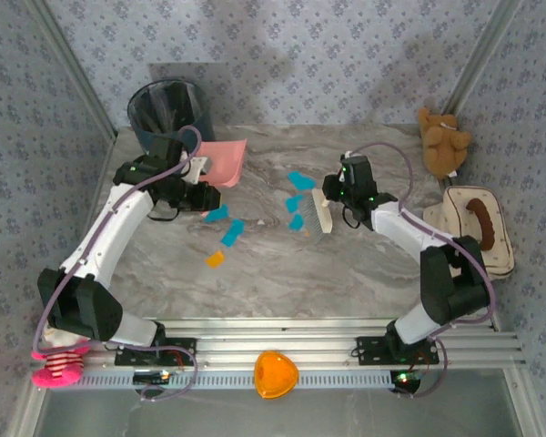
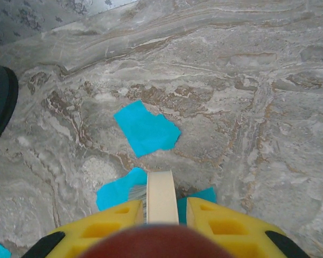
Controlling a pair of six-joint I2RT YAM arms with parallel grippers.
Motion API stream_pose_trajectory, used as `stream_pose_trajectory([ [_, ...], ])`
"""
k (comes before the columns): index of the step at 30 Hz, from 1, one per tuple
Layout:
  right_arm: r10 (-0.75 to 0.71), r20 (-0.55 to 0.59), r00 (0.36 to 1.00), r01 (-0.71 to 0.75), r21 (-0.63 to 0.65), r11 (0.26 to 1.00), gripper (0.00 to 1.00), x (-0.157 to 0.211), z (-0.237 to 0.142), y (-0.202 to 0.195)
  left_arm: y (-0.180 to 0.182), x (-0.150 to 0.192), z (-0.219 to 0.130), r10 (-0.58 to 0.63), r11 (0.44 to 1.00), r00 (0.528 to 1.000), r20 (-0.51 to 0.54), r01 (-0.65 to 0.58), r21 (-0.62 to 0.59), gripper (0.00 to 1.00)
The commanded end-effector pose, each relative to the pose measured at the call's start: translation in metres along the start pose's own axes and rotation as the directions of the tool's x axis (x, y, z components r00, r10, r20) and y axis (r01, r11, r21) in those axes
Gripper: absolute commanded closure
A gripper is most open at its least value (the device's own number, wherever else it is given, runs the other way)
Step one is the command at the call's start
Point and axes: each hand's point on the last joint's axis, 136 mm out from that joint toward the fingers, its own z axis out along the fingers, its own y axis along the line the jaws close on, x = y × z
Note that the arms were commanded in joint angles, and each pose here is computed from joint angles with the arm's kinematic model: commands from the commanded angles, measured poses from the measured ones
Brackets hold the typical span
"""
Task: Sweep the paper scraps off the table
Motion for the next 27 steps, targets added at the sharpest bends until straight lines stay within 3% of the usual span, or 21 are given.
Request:
stream_pose_trajectory([
  [1,-0.092,-0.022,0.996,0.092,0.041,0.995,1.00,-0.001,-0.017,-0.004,-0.002,-0.002,-0.001,0.032,0.999,0.999,-0.013,-0.032,-0.014,1.00],
  [6,-0.082,0.019,0.996,0.084,-0.090,0.992,1.00,-0.016,-0.030,0.018,-0.004,0.000,0.004,0.054,0.998,0.998,-0.036,-0.056,-0.032,1.00],
  [14,0.135,0.097,0.986,-0.100,-0.299,0.949,1.00,-0.046,-0.029,0.030,0.000,0.011,0.018,0.096,0.990,0.989,-0.111,-0.106,-0.088,1.00],
  [21,0.231,0.065,0.971,-0.196,-0.339,0.920,1.00,-0.048,0.000,0.022,0.001,0.024,0.034,0.158,0.972,0.966,-0.206,-0.189,-0.140,1.00],
  [27,0.250,-0.001,0.968,-0.241,-0.262,0.934,1.00,-0.023,0.022,0.003,-0.003,0.035,0.045,0.209,0.954,0.939,-0.273,-0.258,-0.156,1.00],
])
